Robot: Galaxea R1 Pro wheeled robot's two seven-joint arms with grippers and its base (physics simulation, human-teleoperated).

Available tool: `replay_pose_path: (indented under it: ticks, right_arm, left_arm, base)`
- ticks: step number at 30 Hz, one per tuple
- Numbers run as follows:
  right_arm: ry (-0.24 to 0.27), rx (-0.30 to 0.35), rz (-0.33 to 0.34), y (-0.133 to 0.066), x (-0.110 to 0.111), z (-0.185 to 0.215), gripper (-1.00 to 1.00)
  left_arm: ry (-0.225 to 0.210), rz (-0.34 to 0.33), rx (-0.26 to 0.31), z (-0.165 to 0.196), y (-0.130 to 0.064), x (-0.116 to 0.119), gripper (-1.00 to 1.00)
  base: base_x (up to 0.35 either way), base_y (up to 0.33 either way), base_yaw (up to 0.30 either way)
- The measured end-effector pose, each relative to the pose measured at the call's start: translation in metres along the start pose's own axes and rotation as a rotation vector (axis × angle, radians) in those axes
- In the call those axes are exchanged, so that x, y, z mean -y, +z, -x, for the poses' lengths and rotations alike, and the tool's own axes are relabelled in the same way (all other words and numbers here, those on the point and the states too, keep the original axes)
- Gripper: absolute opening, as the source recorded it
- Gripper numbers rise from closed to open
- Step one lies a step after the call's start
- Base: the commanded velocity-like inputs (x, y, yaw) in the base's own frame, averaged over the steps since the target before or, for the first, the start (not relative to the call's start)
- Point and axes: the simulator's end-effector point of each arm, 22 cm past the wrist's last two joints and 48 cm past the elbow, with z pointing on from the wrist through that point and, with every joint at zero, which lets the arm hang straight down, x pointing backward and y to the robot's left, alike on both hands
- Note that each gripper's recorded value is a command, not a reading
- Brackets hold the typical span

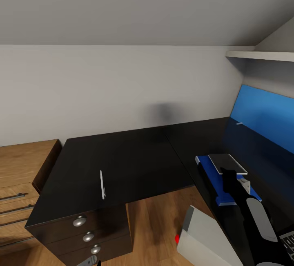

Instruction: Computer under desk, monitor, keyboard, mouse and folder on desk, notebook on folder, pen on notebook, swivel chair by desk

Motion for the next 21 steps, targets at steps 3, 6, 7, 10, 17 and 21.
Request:
replay_pose_path:
  ticks: [3, 6, 7, 10, 17, 21]
  right_arm:
    - [-0.001, -0.001, 0.000, 0.000, 0.000, 0.000, -1.00]
    - [-0.002, -0.003, 0.000, 0.000, 0.000, 0.000, -1.00]
    - [-0.002, -0.003, 0.000, 0.000, 0.000, 0.000, -1.00]
    - [-0.002, -0.003, 0.000, 0.000, 0.000, 0.000, -1.00]
    - [-0.005, -0.023, 0.002, 0.000, -0.001, -0.004, -1.00]
    - [-0.010, -0.051, 0.001, 0.000, -0.001, -0.010, -1.00]
  left_arm:
    - [0.000, 0.000, 0.000, 0.000, 0.000, 0.000, 1.00]
    - [0.001, 0.000, 0.000, 0.000, 0.000, 0.000, 1.00]
    - [0.001, 0.000, 0.000, 0.000, 0.000, 0.000, 1.00]
    - [0.002, 0.000, 0.001, 0.000, 0.000, 0.000, 1.00]
    - [0.003, -0.001, 0.000, 0.000, 0.000, 0.000, 1.00]
    - [0.003, -0.001, 0.000, 0.000, 0.000, 0.000, 1.00]
  base:
    - [0.000, 0.000, 0.000]
    - [0.000, 0.000, 0.000]
    - [0.000, 0.000, 0.000]
    - [0.000, 0.000, 0.000]
    - [0.000, 0.000, 0.000]
    - [0.000, 0.000, 0.000]
